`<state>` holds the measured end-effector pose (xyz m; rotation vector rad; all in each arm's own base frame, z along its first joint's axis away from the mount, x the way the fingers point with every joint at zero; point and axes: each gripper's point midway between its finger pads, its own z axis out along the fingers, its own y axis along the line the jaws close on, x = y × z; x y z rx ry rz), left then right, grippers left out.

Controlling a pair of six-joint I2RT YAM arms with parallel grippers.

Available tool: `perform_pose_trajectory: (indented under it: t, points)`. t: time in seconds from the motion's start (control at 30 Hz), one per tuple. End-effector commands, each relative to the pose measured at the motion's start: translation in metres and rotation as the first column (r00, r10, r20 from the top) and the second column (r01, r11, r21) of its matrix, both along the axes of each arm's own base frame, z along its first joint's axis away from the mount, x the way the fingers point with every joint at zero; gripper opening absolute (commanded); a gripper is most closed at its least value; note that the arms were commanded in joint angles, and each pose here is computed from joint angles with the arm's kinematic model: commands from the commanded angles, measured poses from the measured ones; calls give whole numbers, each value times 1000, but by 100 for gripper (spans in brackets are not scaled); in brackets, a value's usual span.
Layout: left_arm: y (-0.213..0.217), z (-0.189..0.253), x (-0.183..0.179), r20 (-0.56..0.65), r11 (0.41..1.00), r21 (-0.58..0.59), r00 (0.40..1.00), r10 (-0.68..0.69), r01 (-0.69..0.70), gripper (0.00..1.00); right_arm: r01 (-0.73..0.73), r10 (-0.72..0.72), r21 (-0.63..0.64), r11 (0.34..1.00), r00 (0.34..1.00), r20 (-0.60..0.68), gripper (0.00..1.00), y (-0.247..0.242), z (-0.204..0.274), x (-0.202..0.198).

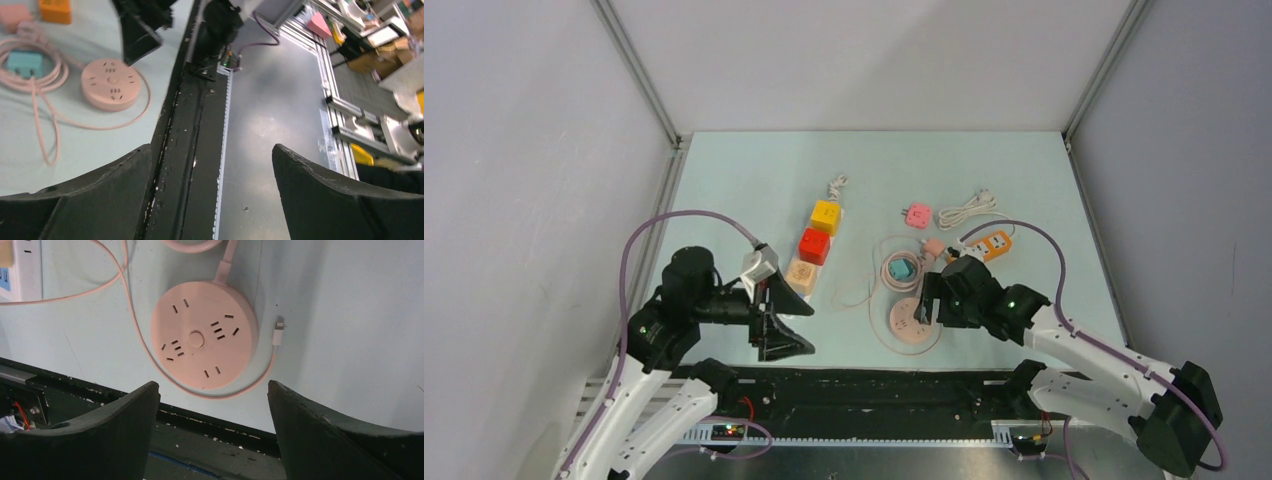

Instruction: Insert the plug

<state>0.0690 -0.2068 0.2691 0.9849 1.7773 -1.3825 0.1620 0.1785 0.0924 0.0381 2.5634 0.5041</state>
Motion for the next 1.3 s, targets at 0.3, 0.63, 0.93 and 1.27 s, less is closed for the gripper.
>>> perform_pose_trajectory:
  t: [0.3, 0.63, 0.93, 1.27]
  points:
    - [-10, 34, -14, 270, 953, -66, 925, -269, 296, 88, -11, 9, 72, 997, 1000, 24, 74, 16, 11, 35]
    - [-6, 42, -36, 382, 888, -109, 844, -377, 446, 89, -157, 156, 128, 979, 988, 18, 73, 48, 2, 37]
    - [0, 45, -55, 444, 821, -144, 778, -445, 552, 89, -78, 80, -32, 996, 996, 51, 79, 32, -11, 36]
    - [-11, 29, -14, 364, 932, -67, 879, -308, 355, 82, -14, 15, -122, 992, 1000, 5, 77, 13, -25, 28]
